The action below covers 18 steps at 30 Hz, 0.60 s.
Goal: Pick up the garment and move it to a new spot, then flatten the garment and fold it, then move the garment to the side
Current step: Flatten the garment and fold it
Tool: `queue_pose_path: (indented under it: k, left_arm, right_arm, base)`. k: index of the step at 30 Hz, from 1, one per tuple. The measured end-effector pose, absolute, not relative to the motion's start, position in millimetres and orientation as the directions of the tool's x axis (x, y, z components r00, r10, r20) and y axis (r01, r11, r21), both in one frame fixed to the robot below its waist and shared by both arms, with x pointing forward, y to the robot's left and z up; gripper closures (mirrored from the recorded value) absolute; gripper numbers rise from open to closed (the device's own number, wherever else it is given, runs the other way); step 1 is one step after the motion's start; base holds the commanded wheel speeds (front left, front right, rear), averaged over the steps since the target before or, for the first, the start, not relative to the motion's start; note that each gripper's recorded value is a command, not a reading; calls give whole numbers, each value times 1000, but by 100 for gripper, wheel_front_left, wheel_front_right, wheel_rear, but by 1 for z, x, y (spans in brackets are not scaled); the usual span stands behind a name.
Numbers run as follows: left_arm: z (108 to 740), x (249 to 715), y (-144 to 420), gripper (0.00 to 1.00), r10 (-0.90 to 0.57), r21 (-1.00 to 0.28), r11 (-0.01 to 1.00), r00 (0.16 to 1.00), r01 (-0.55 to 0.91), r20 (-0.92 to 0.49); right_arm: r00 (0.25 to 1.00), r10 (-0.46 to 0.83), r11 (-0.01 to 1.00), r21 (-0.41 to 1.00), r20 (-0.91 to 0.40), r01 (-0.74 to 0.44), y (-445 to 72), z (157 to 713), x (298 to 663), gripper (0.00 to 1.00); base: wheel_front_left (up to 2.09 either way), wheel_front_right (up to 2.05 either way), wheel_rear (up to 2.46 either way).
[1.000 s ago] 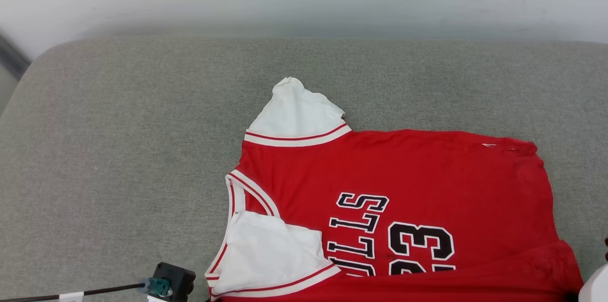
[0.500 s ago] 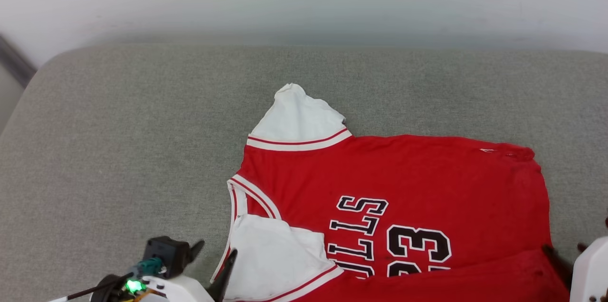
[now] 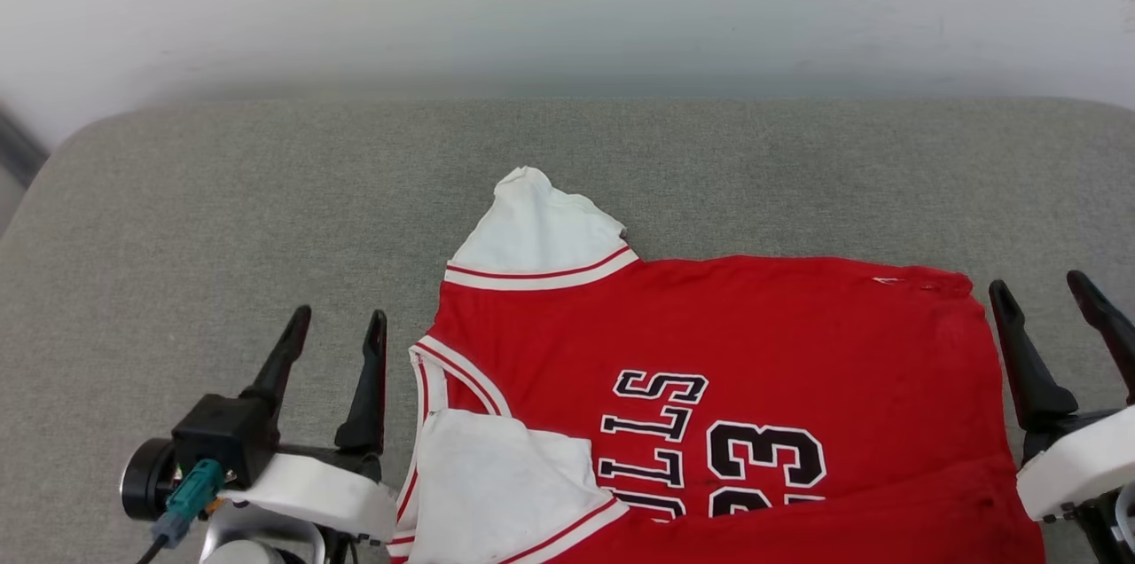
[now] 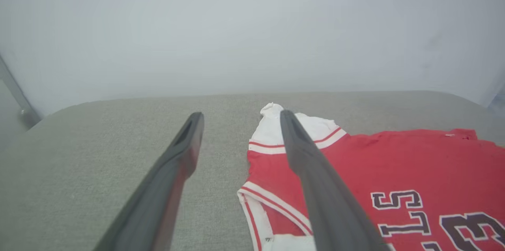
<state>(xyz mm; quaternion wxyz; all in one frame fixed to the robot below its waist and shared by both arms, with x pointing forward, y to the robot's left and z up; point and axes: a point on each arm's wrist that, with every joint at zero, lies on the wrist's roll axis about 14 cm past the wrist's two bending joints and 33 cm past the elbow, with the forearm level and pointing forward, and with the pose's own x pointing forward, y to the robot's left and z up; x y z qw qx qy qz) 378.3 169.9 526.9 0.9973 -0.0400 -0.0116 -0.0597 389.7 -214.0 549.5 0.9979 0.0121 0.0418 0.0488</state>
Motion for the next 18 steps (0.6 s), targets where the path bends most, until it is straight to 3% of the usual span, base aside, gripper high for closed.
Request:
queue_pose_path:
  k: [4, 11, 18]
  left_arm:
    - [557, 383, 167, 0, -100, -88, 990, 983, 115, 151]
    - [558, 387, 160, 0, -135, -104, 982, 973, 156, 189]
    - [552, 417, 140, 0, -274, -68, 955, 945, 290, 177]
  right_arm:
    - [997, 72, 997, 14, 31, -73, -213, 559, 386, 0]
    - [991, 42, 998, 46, 124, -48, -210, 560, 384, 0]
    - [991, 20, 997, 66, 135, -30, -212, 555, 390, 0]
  base:
    - [0, 0, 0]
    - [0, 0, 0]
    - [0, 0, 0]
